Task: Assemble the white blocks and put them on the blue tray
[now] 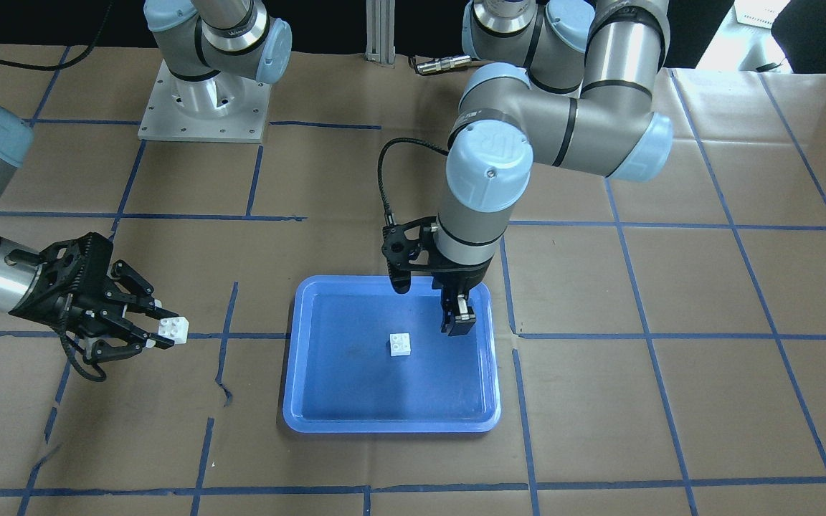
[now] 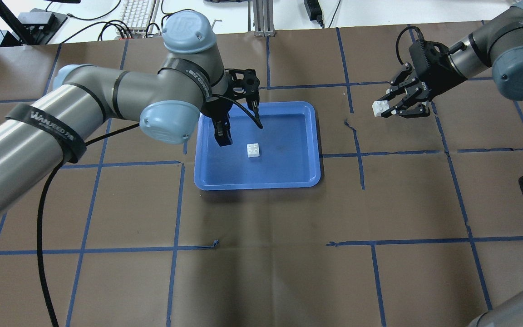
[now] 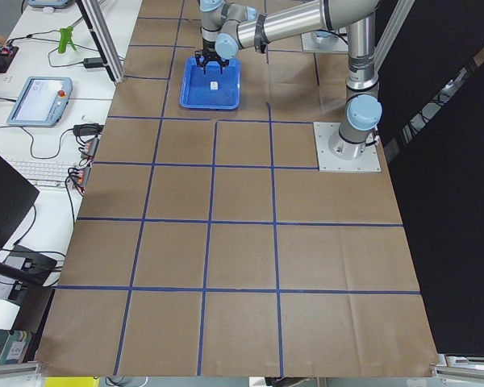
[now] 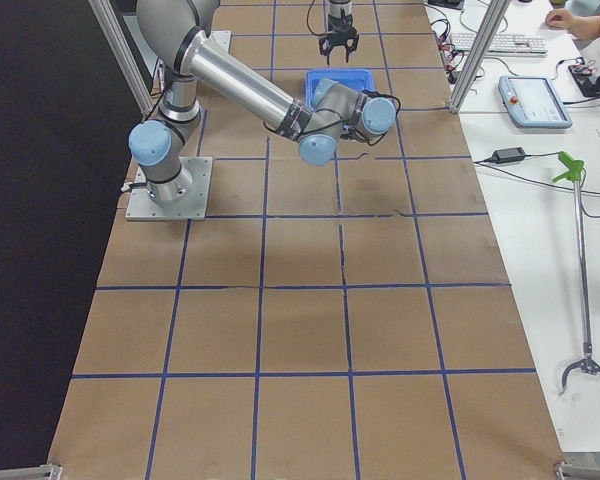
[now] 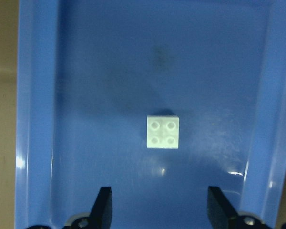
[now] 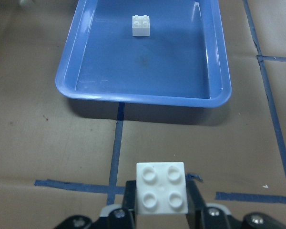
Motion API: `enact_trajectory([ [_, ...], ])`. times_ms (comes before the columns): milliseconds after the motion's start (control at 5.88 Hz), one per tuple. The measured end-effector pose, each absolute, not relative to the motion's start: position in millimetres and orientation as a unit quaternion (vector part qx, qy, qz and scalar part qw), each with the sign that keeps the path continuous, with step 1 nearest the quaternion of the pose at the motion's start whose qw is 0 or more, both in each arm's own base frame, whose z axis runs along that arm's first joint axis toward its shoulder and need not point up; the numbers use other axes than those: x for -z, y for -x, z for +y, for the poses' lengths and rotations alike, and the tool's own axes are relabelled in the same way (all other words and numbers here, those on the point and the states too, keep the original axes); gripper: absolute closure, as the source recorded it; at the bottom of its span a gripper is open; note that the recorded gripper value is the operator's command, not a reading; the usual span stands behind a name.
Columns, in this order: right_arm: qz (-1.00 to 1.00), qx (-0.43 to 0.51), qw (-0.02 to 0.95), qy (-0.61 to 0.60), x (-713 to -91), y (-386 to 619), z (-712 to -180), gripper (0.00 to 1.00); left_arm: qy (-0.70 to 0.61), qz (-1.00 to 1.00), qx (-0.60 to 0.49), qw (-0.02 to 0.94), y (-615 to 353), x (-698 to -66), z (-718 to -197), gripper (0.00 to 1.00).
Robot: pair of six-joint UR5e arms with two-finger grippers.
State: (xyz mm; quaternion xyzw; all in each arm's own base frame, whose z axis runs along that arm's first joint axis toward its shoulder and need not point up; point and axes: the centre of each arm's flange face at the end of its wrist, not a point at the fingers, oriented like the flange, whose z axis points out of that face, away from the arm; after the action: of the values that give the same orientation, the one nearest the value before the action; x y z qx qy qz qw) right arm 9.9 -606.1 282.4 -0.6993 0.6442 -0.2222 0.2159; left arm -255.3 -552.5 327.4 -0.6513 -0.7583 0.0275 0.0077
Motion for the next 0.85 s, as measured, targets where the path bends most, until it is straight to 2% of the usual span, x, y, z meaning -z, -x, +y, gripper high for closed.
enact_trajectory([
  [510, 0.662, 0.215, 0.203, 0.688, -279.3, -124.0, -605.2, 0.69, 0.588, -0.808, -0.016, 0.028, 181.7, -406.4, -523.9, 0.2],
  [850, 0.686, 0.234, 0.184, 0.664, -242.0, -197.3, -589.3, 0.69, 0.513, -0.859, 0.001, 0.015, 167.6, -437.9, -519.8, 0.11],
])
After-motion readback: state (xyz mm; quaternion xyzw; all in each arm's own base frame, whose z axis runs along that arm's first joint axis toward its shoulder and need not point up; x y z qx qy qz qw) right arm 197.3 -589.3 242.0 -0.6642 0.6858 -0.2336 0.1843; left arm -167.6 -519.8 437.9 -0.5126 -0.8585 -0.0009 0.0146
